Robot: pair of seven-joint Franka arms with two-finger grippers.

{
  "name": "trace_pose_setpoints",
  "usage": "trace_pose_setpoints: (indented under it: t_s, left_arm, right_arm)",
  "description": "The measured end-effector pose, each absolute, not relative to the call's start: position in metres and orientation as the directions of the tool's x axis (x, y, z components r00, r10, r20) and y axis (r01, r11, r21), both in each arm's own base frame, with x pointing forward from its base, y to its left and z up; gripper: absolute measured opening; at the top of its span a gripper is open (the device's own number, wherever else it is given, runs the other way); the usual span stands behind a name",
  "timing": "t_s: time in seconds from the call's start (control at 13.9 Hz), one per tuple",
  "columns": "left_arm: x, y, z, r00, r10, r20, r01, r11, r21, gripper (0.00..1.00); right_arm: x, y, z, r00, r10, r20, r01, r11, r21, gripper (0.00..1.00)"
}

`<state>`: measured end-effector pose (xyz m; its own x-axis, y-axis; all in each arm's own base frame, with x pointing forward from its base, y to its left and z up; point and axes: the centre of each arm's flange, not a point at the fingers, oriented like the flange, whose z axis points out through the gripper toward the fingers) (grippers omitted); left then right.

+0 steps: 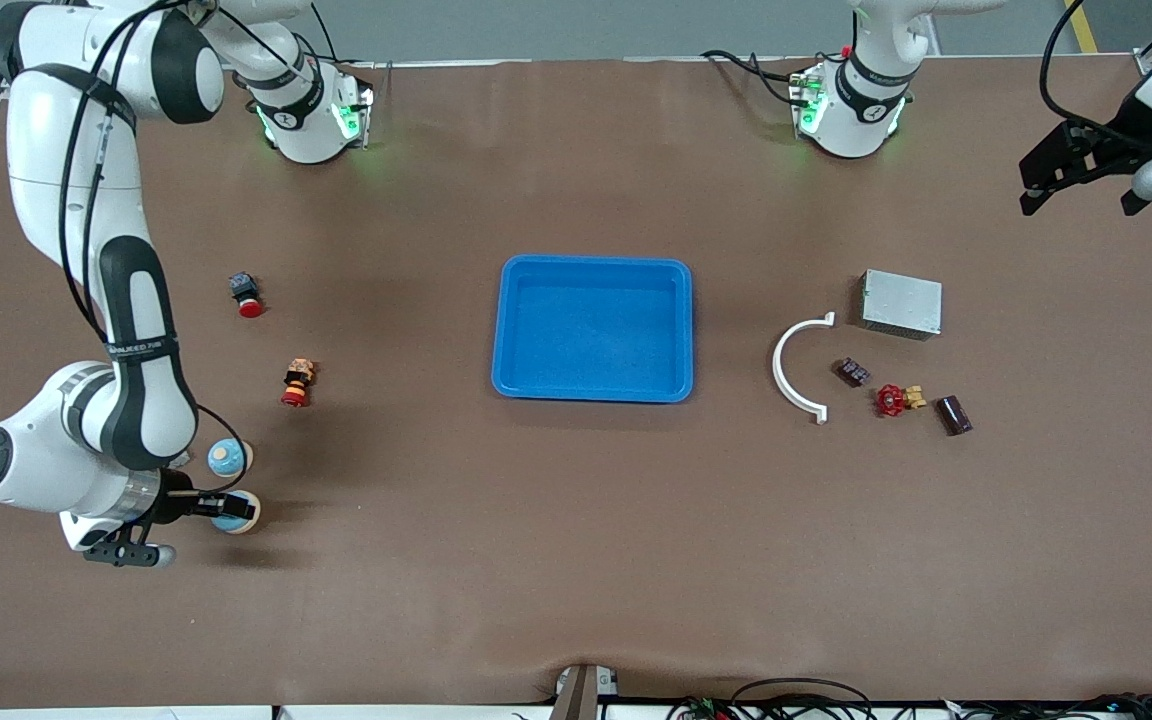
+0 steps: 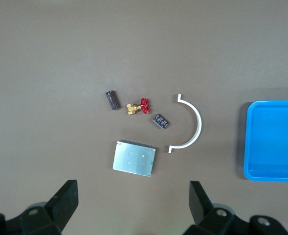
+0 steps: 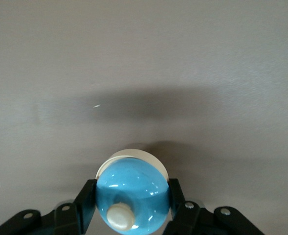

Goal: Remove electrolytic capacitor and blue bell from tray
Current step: 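Lower the bell beside the first bell with the right gripper and release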

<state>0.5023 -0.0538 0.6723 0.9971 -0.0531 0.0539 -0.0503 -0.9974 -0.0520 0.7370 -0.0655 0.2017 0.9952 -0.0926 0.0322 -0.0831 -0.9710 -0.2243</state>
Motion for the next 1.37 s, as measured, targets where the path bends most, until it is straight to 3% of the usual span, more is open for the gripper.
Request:
trace_pose_setpoints:
  t_s: [1.37]
  left_arm:
    - [0.524, -0.045, 0.642, 0.997, 0.075, -0.024, 0.075, -0.997, -0.010, 1.00]
  right_arm:
    - [0.733, -0.104, 0.180, 0.995, -0.093, 0.024, -0.085, -0.972, -0.219, 0.63]
